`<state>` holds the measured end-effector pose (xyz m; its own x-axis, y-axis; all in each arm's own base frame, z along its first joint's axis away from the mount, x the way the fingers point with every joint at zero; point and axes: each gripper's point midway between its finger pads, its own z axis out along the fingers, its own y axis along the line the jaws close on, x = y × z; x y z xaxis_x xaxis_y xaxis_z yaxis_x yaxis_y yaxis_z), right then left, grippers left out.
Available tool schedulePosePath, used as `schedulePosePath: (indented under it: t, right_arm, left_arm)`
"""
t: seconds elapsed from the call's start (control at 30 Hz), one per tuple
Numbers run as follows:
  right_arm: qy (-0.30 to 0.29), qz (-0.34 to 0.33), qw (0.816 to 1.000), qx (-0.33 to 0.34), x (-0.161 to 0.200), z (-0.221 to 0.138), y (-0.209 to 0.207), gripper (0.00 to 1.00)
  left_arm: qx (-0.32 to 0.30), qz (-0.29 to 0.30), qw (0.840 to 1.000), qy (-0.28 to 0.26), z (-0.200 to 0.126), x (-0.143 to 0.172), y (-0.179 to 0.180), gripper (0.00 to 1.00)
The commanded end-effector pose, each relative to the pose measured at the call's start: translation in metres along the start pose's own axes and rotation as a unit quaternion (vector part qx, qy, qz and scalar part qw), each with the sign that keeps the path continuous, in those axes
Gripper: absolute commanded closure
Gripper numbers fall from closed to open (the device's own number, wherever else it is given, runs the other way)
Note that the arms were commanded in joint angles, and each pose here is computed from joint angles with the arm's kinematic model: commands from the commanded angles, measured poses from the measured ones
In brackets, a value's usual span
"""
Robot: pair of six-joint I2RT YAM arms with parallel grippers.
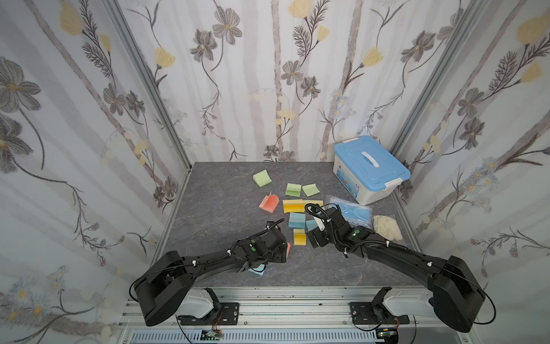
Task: Tear off pages from different memo pads
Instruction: Pick up the memo pad from the center of the board.
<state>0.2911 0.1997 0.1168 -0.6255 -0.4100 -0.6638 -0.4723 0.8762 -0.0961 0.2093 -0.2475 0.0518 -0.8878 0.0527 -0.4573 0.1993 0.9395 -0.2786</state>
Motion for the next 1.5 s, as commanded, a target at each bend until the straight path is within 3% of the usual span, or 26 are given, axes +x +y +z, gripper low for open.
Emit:
schedulePosePath:
  t: [0.0,0.5,0.73,0.93,1.47]
  right_arm:
    - [-0.010,0.001,1.000,0.000,-0.006,-0.001,0.001,0.00]
    - [-0.007,-0.009,1.000,-0.012,-0.008,0.002,0.008,0.00]
    - [-0.044,-0.119,0.985,-0.114,-0.018,-0.005,0.073,0.01]
    - [-0.051,-0.144,0.973,-0.176,-0.021,0.007,0.106,0.09]
    - [0.010,-0.202,0.964,-0.173,-0.012,0.058,0.131,0.11]
  left_arm:
    - [-0.004,0.001,1.000,0.000,0.003,-0.001,-0.002,0.21]
    - [-0.069,0.009,0.997,-0.016,-0.002,-0.004,0.022,0.32]
    - [-0.073,0.009,0.997,-0.034,-0.011,-0.009,0.026,0.32]
    - [-0.074,0.007,0.996,-0.044,-0.016,-0.008,0.031,0.32]
    - [-0.076,0.005,0.994,-0.076,-0.038,-0.016,0.039,0.28]
